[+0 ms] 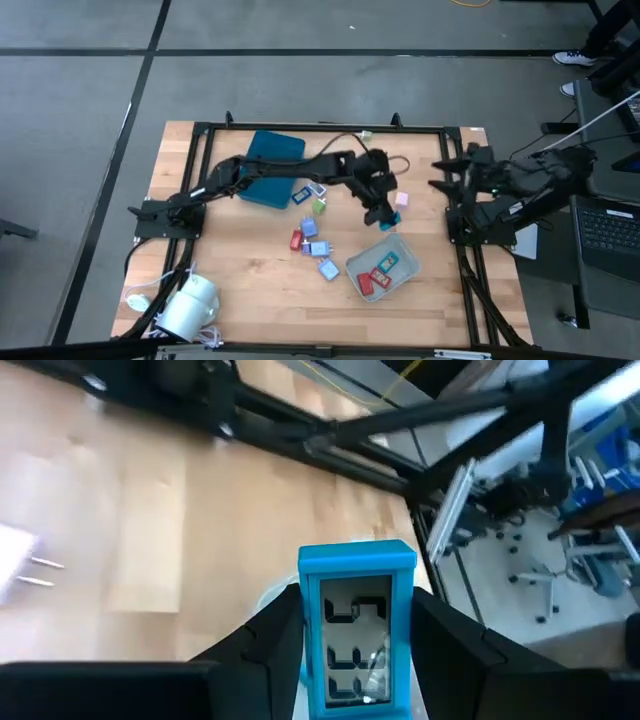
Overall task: Pick & Place Office items
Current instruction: Put the light blue digital clock into the gray bin
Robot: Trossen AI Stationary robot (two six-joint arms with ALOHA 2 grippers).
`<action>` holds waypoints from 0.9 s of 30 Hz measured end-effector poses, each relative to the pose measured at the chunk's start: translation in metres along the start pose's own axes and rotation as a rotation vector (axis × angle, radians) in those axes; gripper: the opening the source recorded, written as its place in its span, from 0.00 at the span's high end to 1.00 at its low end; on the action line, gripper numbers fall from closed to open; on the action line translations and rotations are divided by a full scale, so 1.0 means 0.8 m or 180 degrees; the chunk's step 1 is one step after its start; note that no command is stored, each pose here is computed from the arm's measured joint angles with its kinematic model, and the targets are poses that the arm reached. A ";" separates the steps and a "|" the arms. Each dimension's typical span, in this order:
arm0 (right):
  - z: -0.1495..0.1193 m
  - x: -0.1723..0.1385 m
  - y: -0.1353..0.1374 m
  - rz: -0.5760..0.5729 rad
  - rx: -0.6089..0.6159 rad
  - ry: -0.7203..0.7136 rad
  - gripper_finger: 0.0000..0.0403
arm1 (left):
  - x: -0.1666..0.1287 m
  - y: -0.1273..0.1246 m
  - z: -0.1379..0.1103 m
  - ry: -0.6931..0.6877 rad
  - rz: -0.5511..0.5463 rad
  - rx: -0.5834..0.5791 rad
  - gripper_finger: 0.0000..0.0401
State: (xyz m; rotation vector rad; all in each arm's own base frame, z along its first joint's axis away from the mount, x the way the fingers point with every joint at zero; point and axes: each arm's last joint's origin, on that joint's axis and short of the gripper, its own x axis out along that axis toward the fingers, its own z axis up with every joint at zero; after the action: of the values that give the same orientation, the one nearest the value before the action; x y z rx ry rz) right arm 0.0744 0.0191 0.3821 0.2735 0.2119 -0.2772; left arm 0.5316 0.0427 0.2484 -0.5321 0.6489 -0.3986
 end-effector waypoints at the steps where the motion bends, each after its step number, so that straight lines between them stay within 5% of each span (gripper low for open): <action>1: 0.001 -0.004 -0.003 -0.0022 -0.0067 -0.0051 0.30 | 0.006 -0.003 -0.003 0.0046 -0.0092 0.0011 0.64; 12: -0.008 -0.041 -0.040 0.0431 0.0071 -0.0250 0.30 | 0.077 -0.018 -0.042 0.0225 -0.0656 0.0104 0.64; 16: -0.043 -0.026 -0.043 0.0427 0.0119 -0.0300 0.30 | 0.107 -0.013 -0.061 0.0294 -0.0894 -0.0013 0.64; 22: -0.096 0.002 -0.034 0.1048 0.0114 -0.1018 0.30 | 0.108 -0.007 -0.061 0.0278 -0.0927 0.0035 0.64; 27: -0.144 0.023 -0.035 0.1168 0.0183 -0.1294 0.30 | 0.107 -0.004 -0.063 0.0334 -0.0931 0.0034 0.64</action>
State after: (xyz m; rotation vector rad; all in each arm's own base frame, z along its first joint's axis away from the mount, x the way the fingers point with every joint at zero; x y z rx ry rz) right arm 0.0641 0.0224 0.2623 0.3012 -0.2478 0.0287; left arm 0.5601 -0.0198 0.1770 -0.6007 0.6709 -0.7085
